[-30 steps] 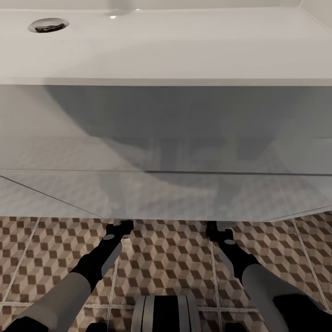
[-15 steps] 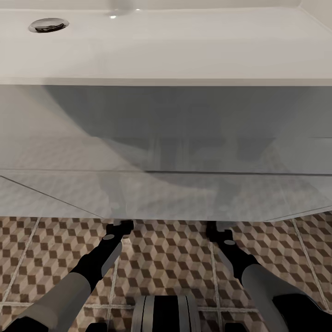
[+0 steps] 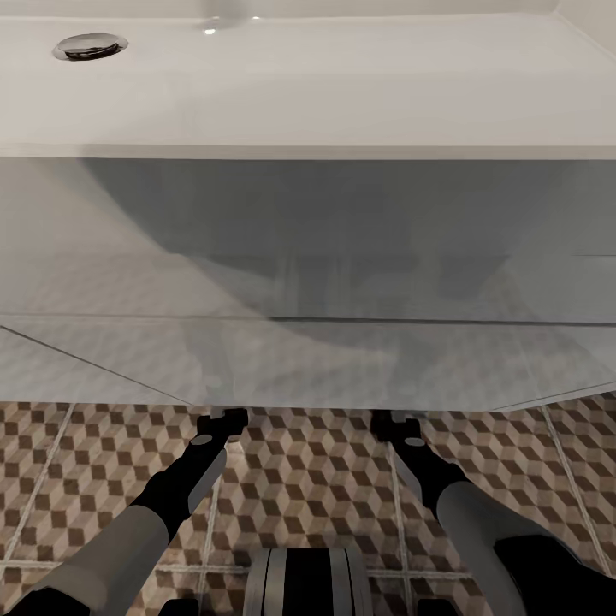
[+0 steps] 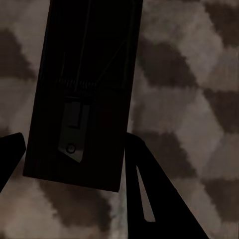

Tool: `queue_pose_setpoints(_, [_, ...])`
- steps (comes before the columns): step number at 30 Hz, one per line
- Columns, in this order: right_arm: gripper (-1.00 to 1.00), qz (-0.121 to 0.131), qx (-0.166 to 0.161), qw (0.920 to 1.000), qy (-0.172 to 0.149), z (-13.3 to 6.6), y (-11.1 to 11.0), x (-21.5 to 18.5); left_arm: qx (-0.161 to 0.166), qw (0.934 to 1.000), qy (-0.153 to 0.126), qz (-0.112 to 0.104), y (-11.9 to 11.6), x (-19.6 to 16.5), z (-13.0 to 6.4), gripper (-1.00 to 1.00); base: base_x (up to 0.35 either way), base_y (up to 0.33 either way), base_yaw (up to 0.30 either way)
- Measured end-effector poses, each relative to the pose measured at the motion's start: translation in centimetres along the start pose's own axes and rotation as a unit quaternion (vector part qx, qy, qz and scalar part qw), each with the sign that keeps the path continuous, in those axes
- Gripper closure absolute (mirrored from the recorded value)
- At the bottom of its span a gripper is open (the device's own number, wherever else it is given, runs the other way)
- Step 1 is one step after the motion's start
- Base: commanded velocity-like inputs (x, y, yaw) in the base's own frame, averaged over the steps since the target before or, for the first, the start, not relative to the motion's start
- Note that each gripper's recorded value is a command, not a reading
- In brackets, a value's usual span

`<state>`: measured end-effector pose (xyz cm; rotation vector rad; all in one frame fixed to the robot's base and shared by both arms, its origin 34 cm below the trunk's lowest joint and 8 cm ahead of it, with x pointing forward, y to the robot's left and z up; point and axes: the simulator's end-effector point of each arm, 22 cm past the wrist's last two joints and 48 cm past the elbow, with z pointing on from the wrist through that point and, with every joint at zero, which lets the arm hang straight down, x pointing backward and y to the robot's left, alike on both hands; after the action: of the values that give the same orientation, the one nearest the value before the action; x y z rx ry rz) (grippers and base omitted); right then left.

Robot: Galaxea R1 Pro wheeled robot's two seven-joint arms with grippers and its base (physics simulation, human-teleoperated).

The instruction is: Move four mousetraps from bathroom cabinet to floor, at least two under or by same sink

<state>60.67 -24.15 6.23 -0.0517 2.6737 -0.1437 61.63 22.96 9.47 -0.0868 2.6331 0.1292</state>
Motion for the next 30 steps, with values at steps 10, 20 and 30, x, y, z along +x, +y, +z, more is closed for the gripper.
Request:
queue_pose_setpoints(10, [1.0, -0.002, 0.0, 1.0, 0.006, 0.0, 0.1, 0.6, 0.0, 1.0, -0.001, -0.001, 0.0, 0.0, 0.0, 1.0, 0.0, 0.0, 0.0])
queue_pose_setpoints(20, [1.0, -0.002, 0.0, 1.0, 0.008, 0.0, 0.1, 0.8, 0.0, 1.0, -0.007, -0.002, 0.0, -0.3, 0.0, 1.0, 0.0, 0.0, 0.0])
queue_pose_setpoints(30, [1.0, -0.002, -0.001, 1.0, 0.006, 0.0, 0.1, 0.8, 0.0, 0.9997, -0.023, -0.007, 0.0, -1.0, 0.0, 1.0, 0.025, 0.0, 0.0])
